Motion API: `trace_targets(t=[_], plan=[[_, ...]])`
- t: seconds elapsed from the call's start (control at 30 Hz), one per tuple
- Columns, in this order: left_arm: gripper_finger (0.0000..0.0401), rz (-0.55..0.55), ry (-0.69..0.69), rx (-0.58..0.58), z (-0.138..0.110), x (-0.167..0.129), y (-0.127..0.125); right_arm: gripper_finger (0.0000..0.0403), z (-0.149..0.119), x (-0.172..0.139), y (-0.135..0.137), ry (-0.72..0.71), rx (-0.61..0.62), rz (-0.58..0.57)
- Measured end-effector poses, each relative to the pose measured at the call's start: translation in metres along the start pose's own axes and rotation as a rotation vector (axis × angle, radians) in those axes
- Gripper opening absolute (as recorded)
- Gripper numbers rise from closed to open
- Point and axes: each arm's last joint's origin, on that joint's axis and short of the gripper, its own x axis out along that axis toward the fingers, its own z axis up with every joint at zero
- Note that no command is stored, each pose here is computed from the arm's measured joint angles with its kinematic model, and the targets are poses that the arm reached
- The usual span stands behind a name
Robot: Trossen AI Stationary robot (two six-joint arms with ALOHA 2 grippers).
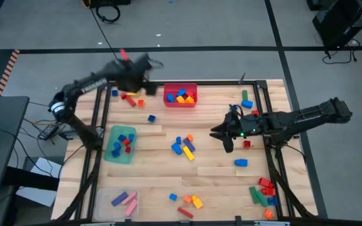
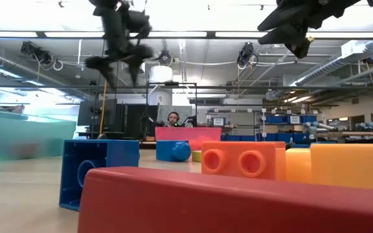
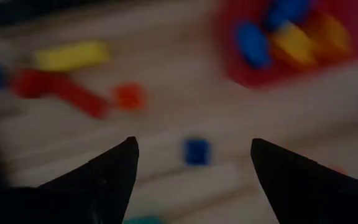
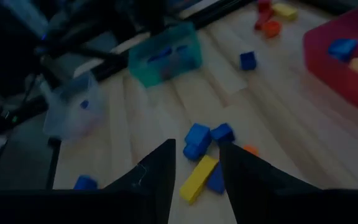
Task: Sort blocks by size
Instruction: Put the red 4 studded building block into the teal bin
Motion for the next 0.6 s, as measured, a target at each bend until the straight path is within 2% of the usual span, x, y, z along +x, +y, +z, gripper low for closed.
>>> trace_targets(t=[0.1,0.2,0.27,0.37,0.5,0.6], plan=[[0.0318,0.07,0.018,-0.021,0.026,0.0,0.045,0.0137,0.005,0.001,-0.004,-0.035,0.027,-0.024],[0.0318,0.112,0.036,0.059,0.04,-0.002,0.082,0.0137,0.008,0.001,-0.007,-0.064,0.04,-0.05],[0.0318,0.135,0.053,0.139,0.044,-0.001,0.097,0.0137,0.01,0.002,-0.009,-0.083,0.049,-0.066],[0.0318,0.175,0.08,0.268,0.05,0.005,0.108,0.0137,0.013,0.002,-0.013,-0.107,0.062,-0.1],[0.0318,0.223,0.161,0.451,0.055,0.021,0.111,0.0136,0.017,0.002,-0.017,-0.141,0.077,-0.123],[0.0318,0.327,0.235,0.566,0.061,0.039,0.112,0.0136,0.021,0.003,-0.02,-0.169,0.09,-0.126]])
